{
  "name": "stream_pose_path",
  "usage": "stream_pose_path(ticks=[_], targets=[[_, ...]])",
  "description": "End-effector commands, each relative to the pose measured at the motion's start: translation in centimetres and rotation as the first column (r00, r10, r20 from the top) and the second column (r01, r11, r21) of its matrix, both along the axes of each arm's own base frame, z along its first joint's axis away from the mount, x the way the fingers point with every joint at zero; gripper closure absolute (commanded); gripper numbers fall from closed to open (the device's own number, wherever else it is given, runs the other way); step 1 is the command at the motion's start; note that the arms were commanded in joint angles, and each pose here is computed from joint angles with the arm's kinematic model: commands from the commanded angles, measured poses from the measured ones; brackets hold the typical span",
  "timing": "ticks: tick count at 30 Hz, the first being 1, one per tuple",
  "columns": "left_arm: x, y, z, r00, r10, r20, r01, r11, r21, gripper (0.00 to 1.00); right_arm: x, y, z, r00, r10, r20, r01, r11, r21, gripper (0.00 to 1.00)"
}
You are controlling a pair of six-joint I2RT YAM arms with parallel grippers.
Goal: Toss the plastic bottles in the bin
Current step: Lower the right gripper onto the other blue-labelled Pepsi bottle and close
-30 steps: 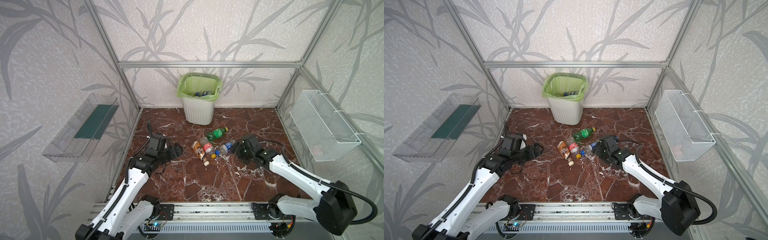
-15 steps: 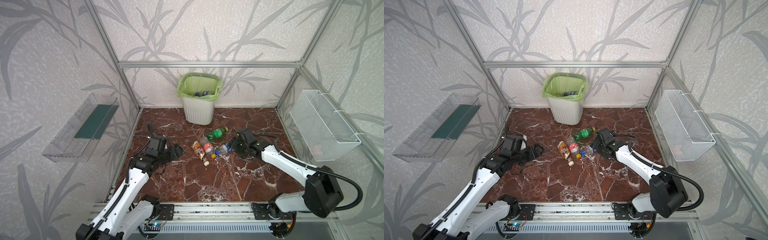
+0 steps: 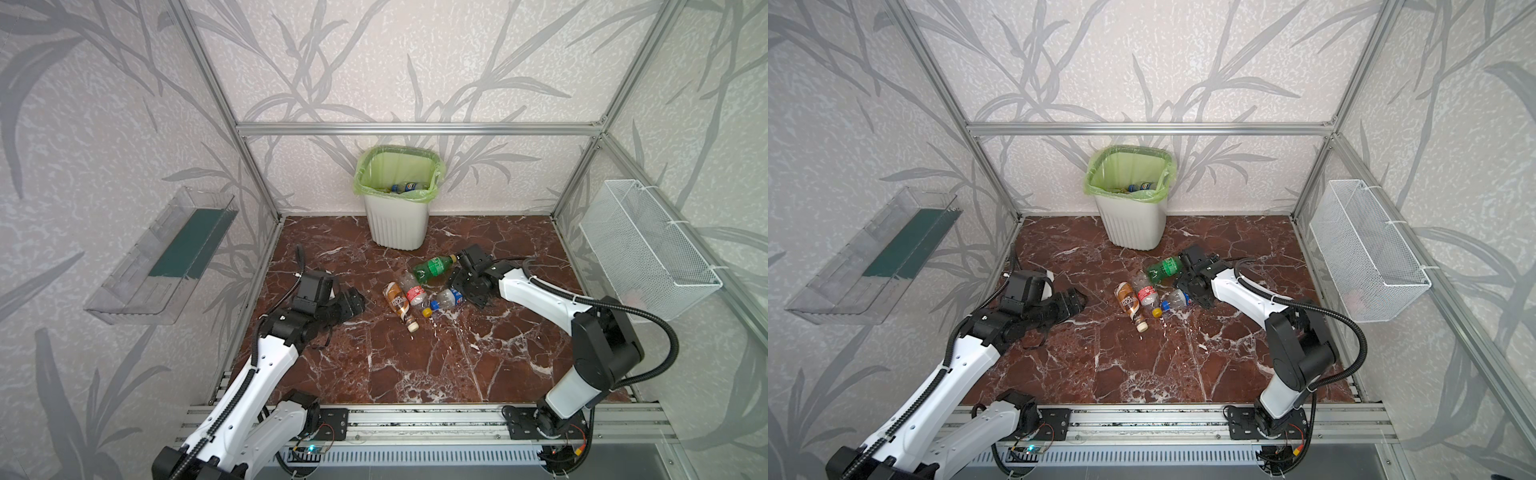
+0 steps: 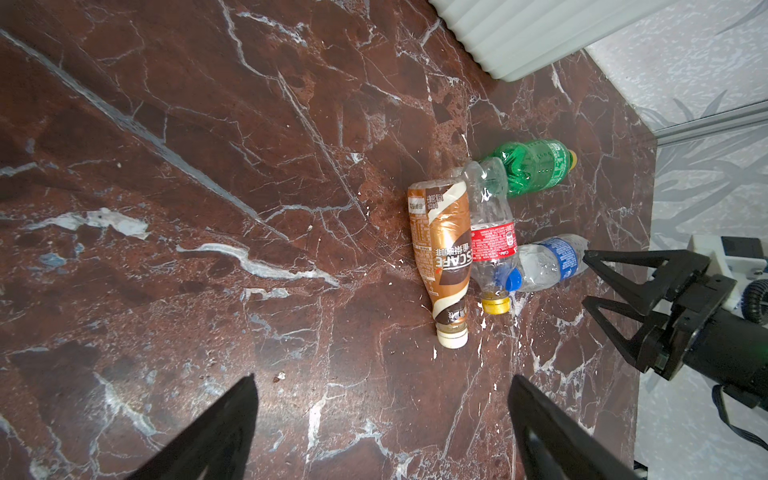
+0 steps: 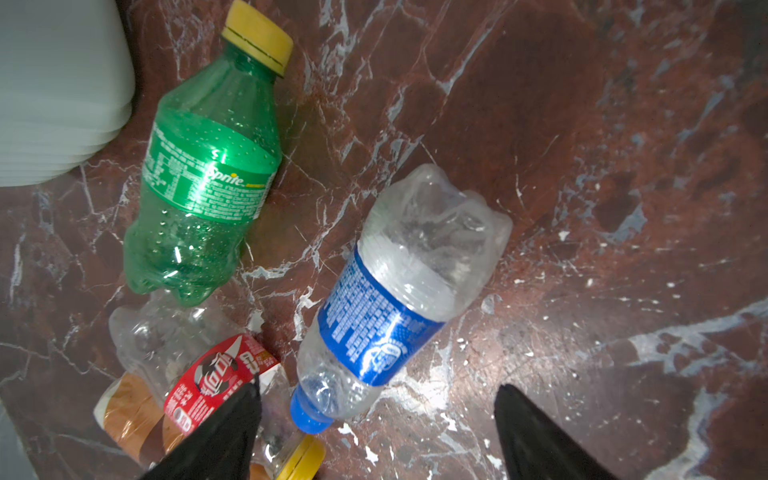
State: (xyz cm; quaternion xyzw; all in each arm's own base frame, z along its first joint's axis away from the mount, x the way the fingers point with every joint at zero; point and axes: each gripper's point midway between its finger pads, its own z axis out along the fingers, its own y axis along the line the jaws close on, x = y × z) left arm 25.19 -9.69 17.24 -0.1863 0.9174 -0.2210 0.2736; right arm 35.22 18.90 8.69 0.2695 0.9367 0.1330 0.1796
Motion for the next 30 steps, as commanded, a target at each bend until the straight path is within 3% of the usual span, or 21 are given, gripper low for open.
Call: stream_pose_path(ticks=[1,13,24,30], targets=[[-0.2,0.4,-0.5,1.000,0.010,-0.016,-0.010,1.000,0.017,0.07,0.0,-0.7,-1.1,0.998,0.013,-0.059,-0.018,0.997,-0.075,0.09],[-0.5,0.6,-0.6,1.000,0.014,-0.020,-0.014,1.000,0.024,0.07,0.6,0.0,-4.3,0.981,0.064,-0.181,-0.089,0.988,-0.128,0.14],[-0.7,0.7,-0.7,1.000,0.022,-0.022,-0.021,1.000,0.021,0.07,-1.4,-0.1,-5.2,0.952,0.186,-0.245,-0.221,0.967,-0.124,0.31],[-0.7,0.7,-0.7,0.999,0.027,-0.026,-0.027,1.000,0.014,0.07,-3.7,-0.7,-5.4,0.933,0.250,-0.259,-0.283,0.954,-0.101,0.45]])
